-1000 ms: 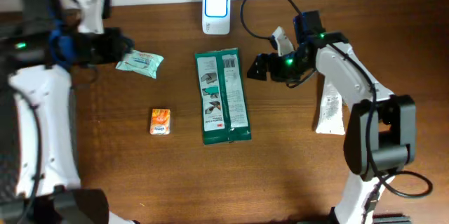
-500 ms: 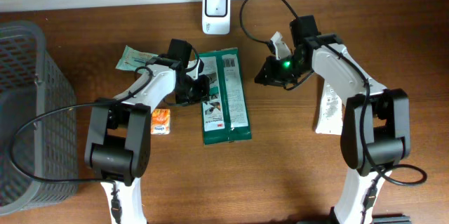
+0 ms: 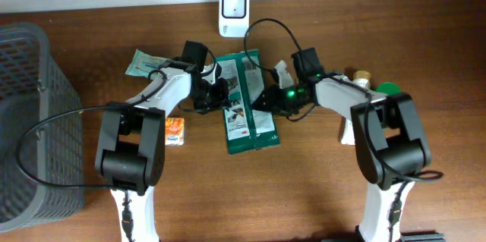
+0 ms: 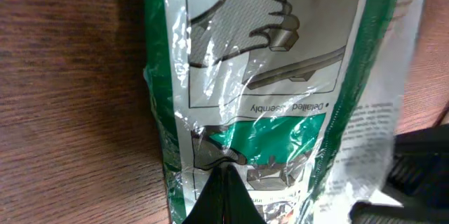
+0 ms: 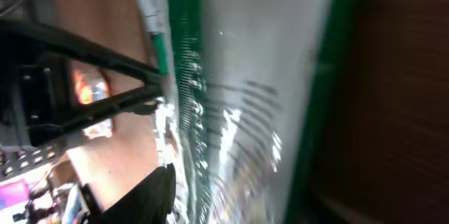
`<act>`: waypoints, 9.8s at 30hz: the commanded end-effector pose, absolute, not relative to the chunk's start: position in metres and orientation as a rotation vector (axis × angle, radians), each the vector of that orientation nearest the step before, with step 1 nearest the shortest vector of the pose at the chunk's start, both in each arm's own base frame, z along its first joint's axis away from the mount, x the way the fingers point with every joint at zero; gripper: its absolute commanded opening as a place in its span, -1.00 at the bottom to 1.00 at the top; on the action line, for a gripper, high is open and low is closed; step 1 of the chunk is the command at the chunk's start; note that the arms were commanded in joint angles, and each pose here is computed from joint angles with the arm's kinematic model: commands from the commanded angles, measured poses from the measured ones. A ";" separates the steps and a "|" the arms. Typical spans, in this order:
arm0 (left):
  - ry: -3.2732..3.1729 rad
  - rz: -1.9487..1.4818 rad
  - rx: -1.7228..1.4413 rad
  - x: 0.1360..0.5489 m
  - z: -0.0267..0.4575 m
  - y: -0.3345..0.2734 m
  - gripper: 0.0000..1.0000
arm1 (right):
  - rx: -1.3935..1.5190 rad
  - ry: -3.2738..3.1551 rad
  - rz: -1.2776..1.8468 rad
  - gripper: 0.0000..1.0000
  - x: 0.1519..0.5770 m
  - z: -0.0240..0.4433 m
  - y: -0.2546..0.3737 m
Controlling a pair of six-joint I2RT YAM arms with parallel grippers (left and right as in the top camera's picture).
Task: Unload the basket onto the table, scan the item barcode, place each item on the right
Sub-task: 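Grasp the green-and-white packet with both grippers and lift it, then hold the green packet with the right gripper up to the scanner, then lay the green packet on the table at right and release, then grasp the orange snack packet with the right gripper, then raise the orange packet to the scanner with the right gripper, then drop the orange packet onto the green packet at right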
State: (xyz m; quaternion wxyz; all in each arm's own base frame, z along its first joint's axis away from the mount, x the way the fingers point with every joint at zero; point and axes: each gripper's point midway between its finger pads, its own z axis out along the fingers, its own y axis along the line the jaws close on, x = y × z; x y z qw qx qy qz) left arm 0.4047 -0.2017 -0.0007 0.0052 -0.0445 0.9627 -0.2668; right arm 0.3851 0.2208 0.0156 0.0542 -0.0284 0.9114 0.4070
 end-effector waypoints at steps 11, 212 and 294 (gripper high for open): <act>3.056 -0.696 -0.147 0.401 -0.012 -0.175 -1.00 | -0.300 2.646 1.433 -0.92 0.371 0.027 0.247; 2.695 -0.195 -0.524 0.426 0.144 0.038 0.98 | -0.756 3.048 0.993 -0.41 0.341 -0.009 0.239; 2.695 -0.195 -0.524 0.426 0.144 0.038 0.98 | 0.459 3.087 0.103 0.01 0.349 0.056 0.015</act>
